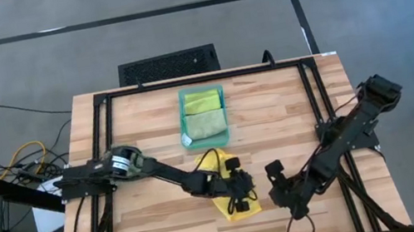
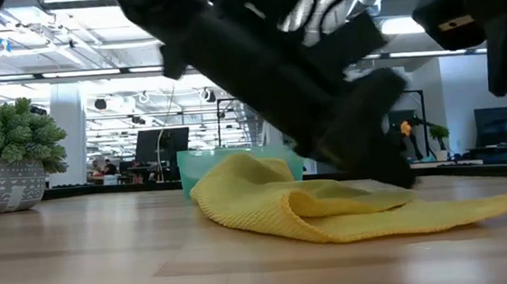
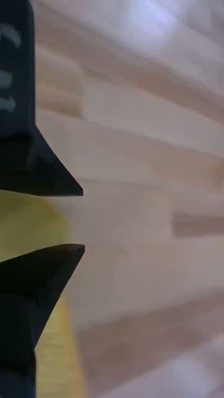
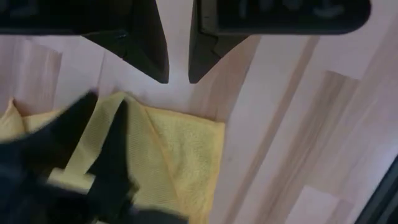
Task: Fold microfiber towels
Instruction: Fold the yellow microfiber cloth
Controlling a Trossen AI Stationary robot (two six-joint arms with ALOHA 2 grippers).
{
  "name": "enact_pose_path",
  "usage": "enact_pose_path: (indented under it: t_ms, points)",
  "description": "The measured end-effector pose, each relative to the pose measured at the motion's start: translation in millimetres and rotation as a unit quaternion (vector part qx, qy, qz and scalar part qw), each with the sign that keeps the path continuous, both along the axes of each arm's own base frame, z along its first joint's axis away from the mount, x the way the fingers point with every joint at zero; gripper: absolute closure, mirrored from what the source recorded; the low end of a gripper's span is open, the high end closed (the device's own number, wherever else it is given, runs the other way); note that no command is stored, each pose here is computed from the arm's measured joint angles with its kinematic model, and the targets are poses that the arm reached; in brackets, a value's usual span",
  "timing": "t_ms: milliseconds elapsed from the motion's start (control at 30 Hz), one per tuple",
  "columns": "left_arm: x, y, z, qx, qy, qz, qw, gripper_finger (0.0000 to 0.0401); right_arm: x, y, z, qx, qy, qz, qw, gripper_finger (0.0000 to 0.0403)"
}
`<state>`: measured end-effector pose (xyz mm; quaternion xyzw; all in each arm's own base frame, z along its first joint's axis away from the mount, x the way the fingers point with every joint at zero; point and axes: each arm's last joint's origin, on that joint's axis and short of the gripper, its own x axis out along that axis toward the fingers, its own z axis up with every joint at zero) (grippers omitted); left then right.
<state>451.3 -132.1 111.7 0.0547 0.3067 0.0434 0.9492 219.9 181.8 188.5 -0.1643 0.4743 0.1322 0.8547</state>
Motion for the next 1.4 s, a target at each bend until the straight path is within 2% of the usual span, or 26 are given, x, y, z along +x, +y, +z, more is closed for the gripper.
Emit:
enact_pose_path:
  t_ms: [133,233,333,467,533,633,833,933,1067,1133,1233,1400]
  points:
    - [9,-1,-6,0.008,0.031,-0.021,0.999,0.0267,2,-2,-1,-0.002,0.003,-0.005,1.0,0.0317]
    - [10,-3,-3,0.025,0.055,-0.033,0.998,0.0279,2,-2,-1,0.0,0.001,-0.005,1.0,0.0317]
    - [9,-7,-2,0.035,0.058,-0.045,0.997,0.0314,2,-2,-1,0.0,0.001,-0.006,1.0,0.0317]
    - [7,-17,8,0.059,0.064,-0.068,0.994,0.0382,2,-2,-1,0.0,0.001,-0.006,1.0,0.0317]
    - [8,-24,17,0.075,0.063,-0.069,0.993,0.0393,2,-2,-1,0.0,0.001,-0.006,1.0,0.0317]
    - [7,-36,33,0.135,0.066,-0.035,0.988,0.0393,2,-2,-1,0.0,0.001,-0.006,1.0,0.0317]
    - [-11,-76,61,0.247,0.087,0.003,0.965,0.0398,2,-2,-1,0.0,0.0,-0.006,1.0,0.0317]
    - [-32,-101,66,0.276,0.1,0.022,0.956,0.0399,3,-3,-1,0.002,-0.001,-0.008,1.0,0.0317]
    - [-80,-132,62,0.304,0.109,0.081,0.943,0.0399,11,-5,2,0.019,-0.022,-0.018,0.999,0.0317]
    - [-108,-145,62,0.296,0.101,0.118,0.942,0.0399,16,-7,4,0.027,-0.037,-0.022,0.999,0.0317]
    - [-147,-160,63,0.258,0.086,0.17,0.947,0.0399,26,-11,8,0.039,-0.067,-0.022,0.997,0.0317]
    - [-194,-180,67,0.194,0.041,0.232,0.952,0.0393,45,-20,11,0.065,-0.112,-0.047,0.99,0.0317]
